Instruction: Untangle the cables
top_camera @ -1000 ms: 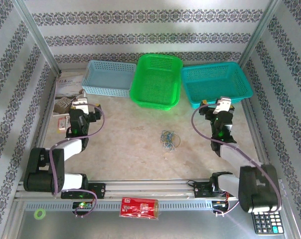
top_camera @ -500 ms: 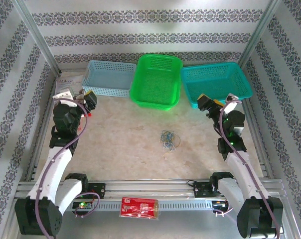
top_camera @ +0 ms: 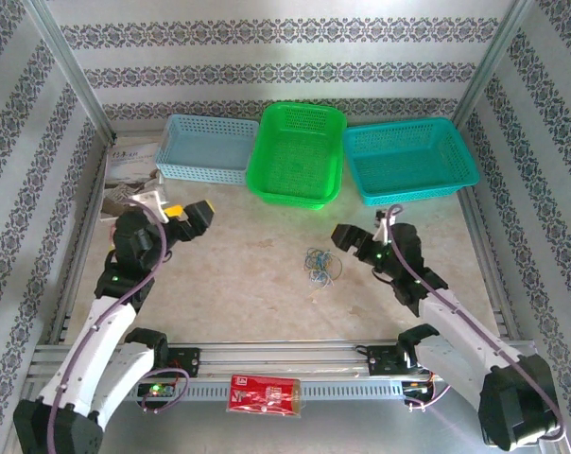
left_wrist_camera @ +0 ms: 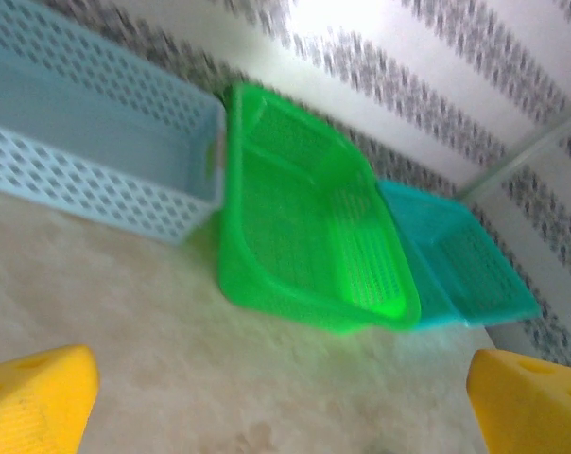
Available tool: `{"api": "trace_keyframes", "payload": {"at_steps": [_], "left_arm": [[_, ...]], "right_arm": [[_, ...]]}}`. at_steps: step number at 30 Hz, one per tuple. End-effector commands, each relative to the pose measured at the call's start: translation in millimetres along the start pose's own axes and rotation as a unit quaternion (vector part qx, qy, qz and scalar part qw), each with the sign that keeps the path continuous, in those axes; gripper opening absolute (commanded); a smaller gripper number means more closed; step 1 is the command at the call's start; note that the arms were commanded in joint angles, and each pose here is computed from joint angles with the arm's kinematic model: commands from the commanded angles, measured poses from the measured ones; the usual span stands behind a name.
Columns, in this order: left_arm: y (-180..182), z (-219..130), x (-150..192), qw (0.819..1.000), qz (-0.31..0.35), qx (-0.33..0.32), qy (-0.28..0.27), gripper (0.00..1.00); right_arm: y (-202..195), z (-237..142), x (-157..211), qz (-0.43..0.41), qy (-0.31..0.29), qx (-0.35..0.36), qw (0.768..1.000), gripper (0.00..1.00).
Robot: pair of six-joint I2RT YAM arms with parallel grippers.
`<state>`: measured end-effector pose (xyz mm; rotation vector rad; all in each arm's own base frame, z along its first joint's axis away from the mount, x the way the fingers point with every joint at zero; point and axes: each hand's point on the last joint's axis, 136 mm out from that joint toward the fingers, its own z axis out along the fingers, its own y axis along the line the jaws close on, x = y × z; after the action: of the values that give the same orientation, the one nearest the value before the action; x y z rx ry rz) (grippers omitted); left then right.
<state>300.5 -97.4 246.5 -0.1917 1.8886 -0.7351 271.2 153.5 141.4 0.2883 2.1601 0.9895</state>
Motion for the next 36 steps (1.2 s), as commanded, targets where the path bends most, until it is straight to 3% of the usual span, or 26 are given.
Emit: {"api": "trace_keyframes", "payload": {"at_steps": [1,13,18,28,36], "left_arm": [[-2,16,31,0.999,-0.003,-0.008,0.044,1.0],[-7,68,100,0.987,0.035,-0.046,0.152,1.0],[-5,68,103,0.988,0.028,-0.051,0.146,1.0],[1,65,112,0.988,0.022,-0.058,0.144,1.0],[1,60,114,0.988,0.022,-0.057,0.144,1.0]], "right_arm": [[-24,4,20,-0.019,0.02,0.068,0.997,0.91],[-21,24,65,-0.014,0.071,0.109,0.991,0.88],[-1,45,73,0.011,0.091,0.082,0.992,0.88],[83,105,65,0.072,0.124,-0.063,0.988,0.86],[93,89,62,0.04,0.13,-0.07,0.988,0.83]]}}
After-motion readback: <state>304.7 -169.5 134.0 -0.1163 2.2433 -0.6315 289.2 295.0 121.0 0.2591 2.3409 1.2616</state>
